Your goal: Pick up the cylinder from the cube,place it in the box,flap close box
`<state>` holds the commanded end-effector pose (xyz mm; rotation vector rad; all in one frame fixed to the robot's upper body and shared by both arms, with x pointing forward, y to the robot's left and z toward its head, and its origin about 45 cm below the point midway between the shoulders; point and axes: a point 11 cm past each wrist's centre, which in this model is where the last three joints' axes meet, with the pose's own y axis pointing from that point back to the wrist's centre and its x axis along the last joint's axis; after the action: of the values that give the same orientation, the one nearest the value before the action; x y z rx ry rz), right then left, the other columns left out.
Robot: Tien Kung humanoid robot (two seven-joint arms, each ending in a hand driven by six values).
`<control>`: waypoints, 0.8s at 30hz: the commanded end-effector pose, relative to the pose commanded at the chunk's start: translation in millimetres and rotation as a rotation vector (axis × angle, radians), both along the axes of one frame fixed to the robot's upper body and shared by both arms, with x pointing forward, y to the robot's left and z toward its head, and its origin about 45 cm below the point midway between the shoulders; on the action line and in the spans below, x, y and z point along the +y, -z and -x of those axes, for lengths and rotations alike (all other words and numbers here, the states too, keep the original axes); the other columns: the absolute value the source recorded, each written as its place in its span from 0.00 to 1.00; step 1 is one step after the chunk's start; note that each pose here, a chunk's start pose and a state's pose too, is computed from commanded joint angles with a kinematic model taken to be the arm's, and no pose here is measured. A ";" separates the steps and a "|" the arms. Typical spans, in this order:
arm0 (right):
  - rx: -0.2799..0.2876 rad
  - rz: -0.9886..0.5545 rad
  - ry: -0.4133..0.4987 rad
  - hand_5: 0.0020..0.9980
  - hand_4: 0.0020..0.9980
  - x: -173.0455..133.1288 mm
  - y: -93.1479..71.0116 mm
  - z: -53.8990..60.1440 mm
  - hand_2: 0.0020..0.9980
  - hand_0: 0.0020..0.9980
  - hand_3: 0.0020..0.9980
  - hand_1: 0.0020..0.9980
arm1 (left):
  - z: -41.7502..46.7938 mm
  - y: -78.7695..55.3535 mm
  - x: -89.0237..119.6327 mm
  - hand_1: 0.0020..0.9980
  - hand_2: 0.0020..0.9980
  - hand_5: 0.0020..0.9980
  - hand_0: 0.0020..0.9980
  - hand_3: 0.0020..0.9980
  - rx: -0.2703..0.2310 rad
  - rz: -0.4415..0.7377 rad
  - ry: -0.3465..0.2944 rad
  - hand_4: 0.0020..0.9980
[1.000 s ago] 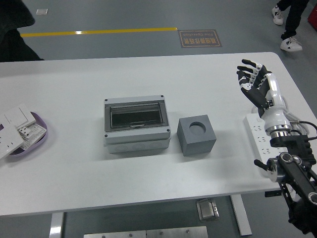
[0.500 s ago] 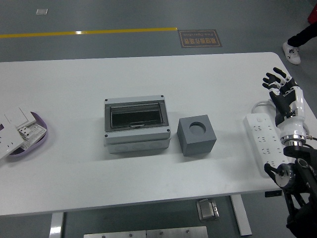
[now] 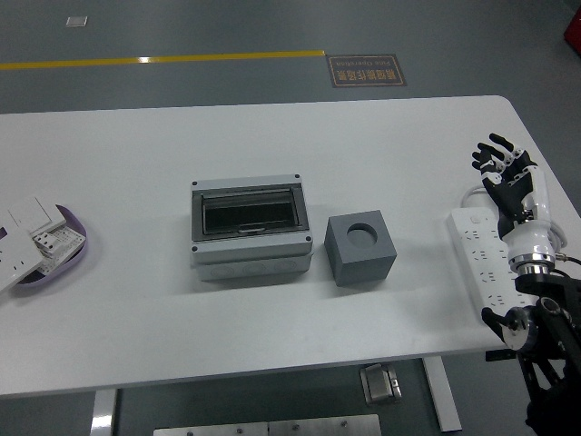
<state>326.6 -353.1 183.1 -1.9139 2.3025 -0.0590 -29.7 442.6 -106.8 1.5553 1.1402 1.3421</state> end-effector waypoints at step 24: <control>-0.073 0.032 0.051 0.17 0.69 -16.7 -30.3 -1.8 0.65 0.72 0.66 0.67 | -38.4 0.3 -2.5 0.58 0.56 0.26 0.60 0.60 -0.090 0.010 0.003 0.66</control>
<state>328.4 -369.8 213.4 -1.8355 2.3163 -0.1695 8.7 440.1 -107.1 1.4739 1.0870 1.3884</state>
